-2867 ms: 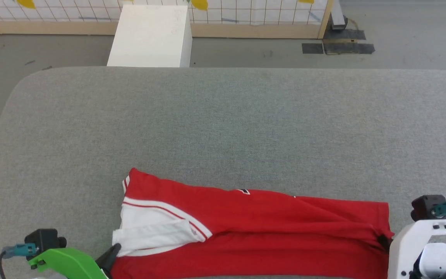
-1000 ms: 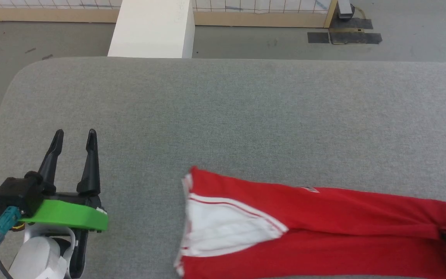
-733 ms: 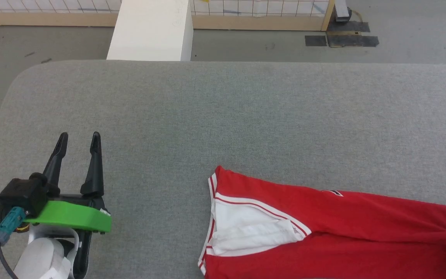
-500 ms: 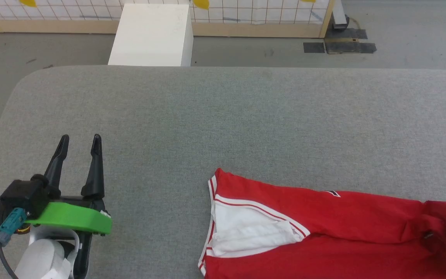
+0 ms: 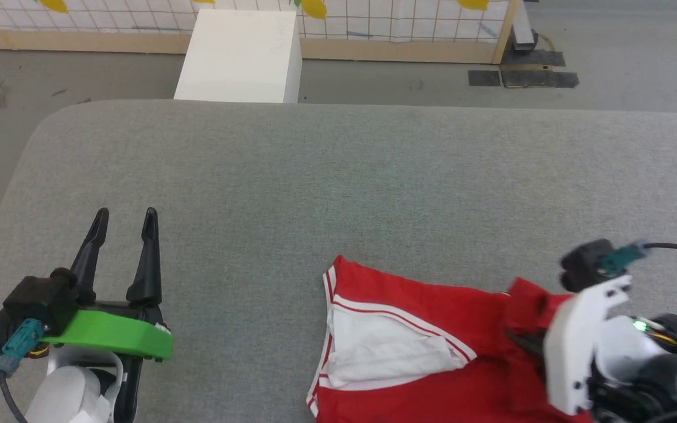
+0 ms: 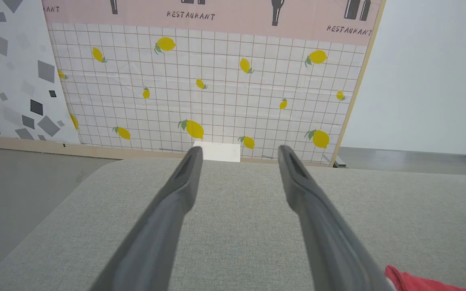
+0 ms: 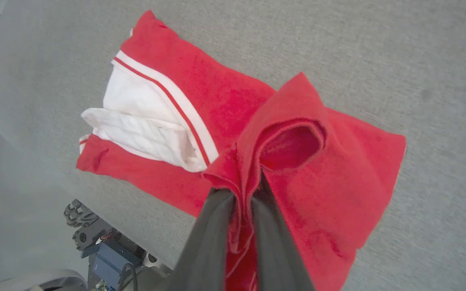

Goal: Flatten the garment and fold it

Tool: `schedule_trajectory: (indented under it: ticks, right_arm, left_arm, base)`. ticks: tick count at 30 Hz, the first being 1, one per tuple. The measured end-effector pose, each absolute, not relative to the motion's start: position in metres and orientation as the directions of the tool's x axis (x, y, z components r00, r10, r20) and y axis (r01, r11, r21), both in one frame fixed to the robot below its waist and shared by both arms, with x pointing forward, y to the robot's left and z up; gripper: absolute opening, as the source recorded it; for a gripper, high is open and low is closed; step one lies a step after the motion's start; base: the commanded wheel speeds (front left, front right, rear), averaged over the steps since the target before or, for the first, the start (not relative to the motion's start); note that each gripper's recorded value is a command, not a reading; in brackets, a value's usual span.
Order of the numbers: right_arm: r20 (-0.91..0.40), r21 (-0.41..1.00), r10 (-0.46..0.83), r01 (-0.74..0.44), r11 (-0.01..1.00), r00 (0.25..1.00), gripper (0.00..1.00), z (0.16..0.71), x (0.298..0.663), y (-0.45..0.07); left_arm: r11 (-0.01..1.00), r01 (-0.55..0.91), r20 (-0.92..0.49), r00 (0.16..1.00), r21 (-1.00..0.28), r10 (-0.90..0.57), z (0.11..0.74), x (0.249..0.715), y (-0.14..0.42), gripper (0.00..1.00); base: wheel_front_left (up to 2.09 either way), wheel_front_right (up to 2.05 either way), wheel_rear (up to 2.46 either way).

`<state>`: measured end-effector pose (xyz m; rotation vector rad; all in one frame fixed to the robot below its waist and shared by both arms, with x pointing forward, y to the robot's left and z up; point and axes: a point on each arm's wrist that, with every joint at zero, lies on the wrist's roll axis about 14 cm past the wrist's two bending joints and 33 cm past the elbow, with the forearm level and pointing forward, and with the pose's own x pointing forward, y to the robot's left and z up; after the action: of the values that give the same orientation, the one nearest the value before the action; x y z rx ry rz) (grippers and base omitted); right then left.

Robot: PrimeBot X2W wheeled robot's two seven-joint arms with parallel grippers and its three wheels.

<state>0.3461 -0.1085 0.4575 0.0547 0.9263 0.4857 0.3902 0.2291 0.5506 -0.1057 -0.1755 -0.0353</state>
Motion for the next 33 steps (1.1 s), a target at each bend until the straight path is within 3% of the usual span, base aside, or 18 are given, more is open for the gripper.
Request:
schedule_trajectory:
  ticks: [16, 27, 30, 33]
  right_arm:
    - [-0.672, 0.382, 0.657, -0.599, 0.703, 0.342, 0.00, 0.438, 0.357, 0.024]
    - [-0.724, 0.384, 0.629, -0.591, 0.709, 0.284, 0.00, 0.391, 0.355, 0.040]
    - [-0.723, 0.381, 0.631, -0.598, 0.705, 0.283, 1.00, 0.386, 0.354, 0.043]
    - [-0.691, 0.402, 0.667, -0.618, 0.676, 0.280, 1.00, 0.395, 0.352, 0.055]
  left_arm:
    - [0.994, -0.024, 0.142, 0.989, -0.107, 0.039, 0.540, 0.377, 0.251, 1.00]
    - [0.991, -0.050, 0.118, 0.991, -0.123, 0.065, 0.531, 0.375, 0.256, 1.00]
    - [0.991, -0.047, 0.117, 0.991, -0.125, 0.062, 0.530, 0.375, 0.256, 1.00]
    - [0.991, -0.047, 0.117, 0.991, -0.128, 0.062, 0.530, 0.376, 0.256, 1.00]
  base:
    - [0.00, 0.00, 0.00]
    - [0.00, 0.00, 0.00]
    - [0.00, 0.00, 0.00]
    - [0.00, 0.00, 0.00]
